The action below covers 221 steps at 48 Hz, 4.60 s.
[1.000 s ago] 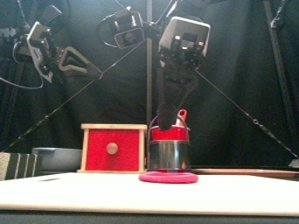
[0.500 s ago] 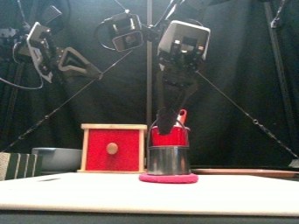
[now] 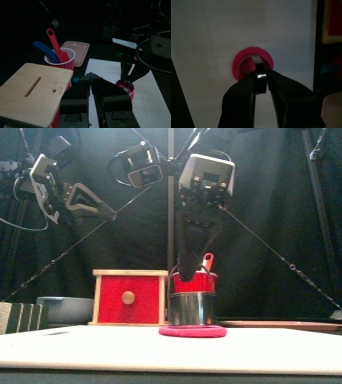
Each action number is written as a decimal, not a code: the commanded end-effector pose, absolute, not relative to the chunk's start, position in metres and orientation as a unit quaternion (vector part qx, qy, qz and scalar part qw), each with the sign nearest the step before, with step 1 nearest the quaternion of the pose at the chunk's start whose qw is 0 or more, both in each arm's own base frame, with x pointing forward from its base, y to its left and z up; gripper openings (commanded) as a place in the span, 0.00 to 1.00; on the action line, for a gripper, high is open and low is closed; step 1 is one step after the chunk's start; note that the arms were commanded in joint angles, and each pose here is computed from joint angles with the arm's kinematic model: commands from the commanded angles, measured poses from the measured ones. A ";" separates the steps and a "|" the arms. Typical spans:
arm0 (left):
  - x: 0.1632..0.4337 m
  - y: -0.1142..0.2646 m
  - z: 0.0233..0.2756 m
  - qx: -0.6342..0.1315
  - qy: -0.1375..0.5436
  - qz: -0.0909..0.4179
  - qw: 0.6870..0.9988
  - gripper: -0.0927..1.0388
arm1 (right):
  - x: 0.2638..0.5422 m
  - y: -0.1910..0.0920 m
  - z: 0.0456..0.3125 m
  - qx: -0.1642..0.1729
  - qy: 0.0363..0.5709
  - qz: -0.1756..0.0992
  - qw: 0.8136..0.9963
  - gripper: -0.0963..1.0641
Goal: Get the cutter from the drawer then cut the dough then place the extra dough in the bowl
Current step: Cut the dough
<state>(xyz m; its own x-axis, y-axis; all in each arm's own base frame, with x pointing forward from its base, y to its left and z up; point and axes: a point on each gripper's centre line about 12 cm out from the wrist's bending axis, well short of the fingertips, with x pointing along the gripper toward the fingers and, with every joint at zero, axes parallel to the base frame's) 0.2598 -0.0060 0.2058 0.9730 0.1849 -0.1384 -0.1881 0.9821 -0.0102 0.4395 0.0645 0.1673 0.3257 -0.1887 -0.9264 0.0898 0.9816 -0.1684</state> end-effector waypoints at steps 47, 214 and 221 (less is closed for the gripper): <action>0.284 -0.047 0.241 0.017 0.014 0.012 1.000 0.79 | 0.385 0.077 0.242 0.011 0.306 0.020 0.952 0.88; 0.386 -0.098 0.114 0.032 0.131 0.064 0.989 0.85 | 0.350 0.073 0.115 0.053 0.162 -0.058 0.984 0.88; 0.385 -0.100 0.111 0.036 0.139 0.054 0.988 0.85 | 0.350 0.074 0.115 0.048 0.163 -0.054 0.984 0.88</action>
<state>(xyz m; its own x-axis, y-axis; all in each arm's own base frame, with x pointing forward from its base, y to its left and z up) 0.3785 -0.0976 0.0982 0.9448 0.1252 -0.3027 -0.0980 0.9898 0.1037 0.3458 0.0733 0.1026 0.9283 -0.0946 -0.3597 0.1250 0.9902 0.0620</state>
